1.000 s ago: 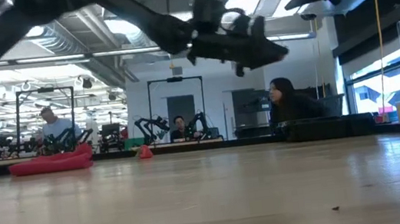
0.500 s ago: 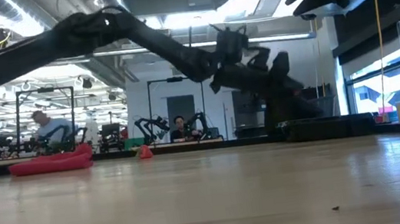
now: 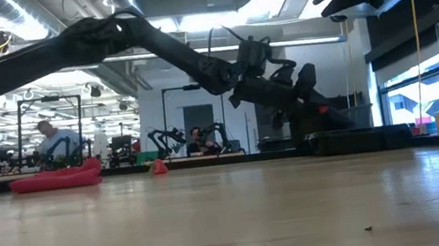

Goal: Pick and placing Produce into tupperware
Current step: Put the red strawberry into the black bin

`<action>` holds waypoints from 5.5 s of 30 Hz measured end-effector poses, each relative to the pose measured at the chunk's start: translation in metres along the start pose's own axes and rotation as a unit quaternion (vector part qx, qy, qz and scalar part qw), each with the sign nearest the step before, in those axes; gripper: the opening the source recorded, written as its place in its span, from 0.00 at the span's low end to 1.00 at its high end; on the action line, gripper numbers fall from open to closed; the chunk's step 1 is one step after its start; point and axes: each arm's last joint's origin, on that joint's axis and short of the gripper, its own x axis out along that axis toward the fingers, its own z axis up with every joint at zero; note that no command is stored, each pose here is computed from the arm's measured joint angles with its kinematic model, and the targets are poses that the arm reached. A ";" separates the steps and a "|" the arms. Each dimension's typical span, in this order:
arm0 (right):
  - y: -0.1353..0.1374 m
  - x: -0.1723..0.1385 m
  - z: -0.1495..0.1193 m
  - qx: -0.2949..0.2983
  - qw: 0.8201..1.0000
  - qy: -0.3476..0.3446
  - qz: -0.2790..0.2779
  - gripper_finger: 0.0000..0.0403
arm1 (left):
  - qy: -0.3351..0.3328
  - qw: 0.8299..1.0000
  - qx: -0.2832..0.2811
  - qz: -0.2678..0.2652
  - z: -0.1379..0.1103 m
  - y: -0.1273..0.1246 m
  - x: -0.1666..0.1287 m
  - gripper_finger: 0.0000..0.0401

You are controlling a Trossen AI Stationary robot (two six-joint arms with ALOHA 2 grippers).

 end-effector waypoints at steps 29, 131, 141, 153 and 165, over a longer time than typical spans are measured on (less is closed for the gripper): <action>-0.002 0.001 -0.004 0.018 1.000 0.021 -0.012 0.46 | 0.069 0.972 0.224 -0.015 0.114 -0.042 -0.093 0.47; 0.020 0.053 -0.001 -0.002 1.000 0.027 0.001 0.46 | 0.315 0.912 0.096 0.246 -0.058 0.047 -0.291 0.62; 0.020 0.053 -0.001 -0.005 1.000 0.027 0.001 0.46 | 0.342 0.903 0.094 0.241 -0.082 0.068 -0.276 0.62; 0.020 0.053 -0.001 -0.006 1.000 0.027 0.001 0.46 | 0.366 0.894 0.084 0.243 -0.091 0.073 -0.275 0.55; 0.020 0.053 -0.001 -0.005 1.000 0.027 0.001 0.46 | 0.370 0.892 0.084 0.248 -0.091 0.073 -0.276 0.33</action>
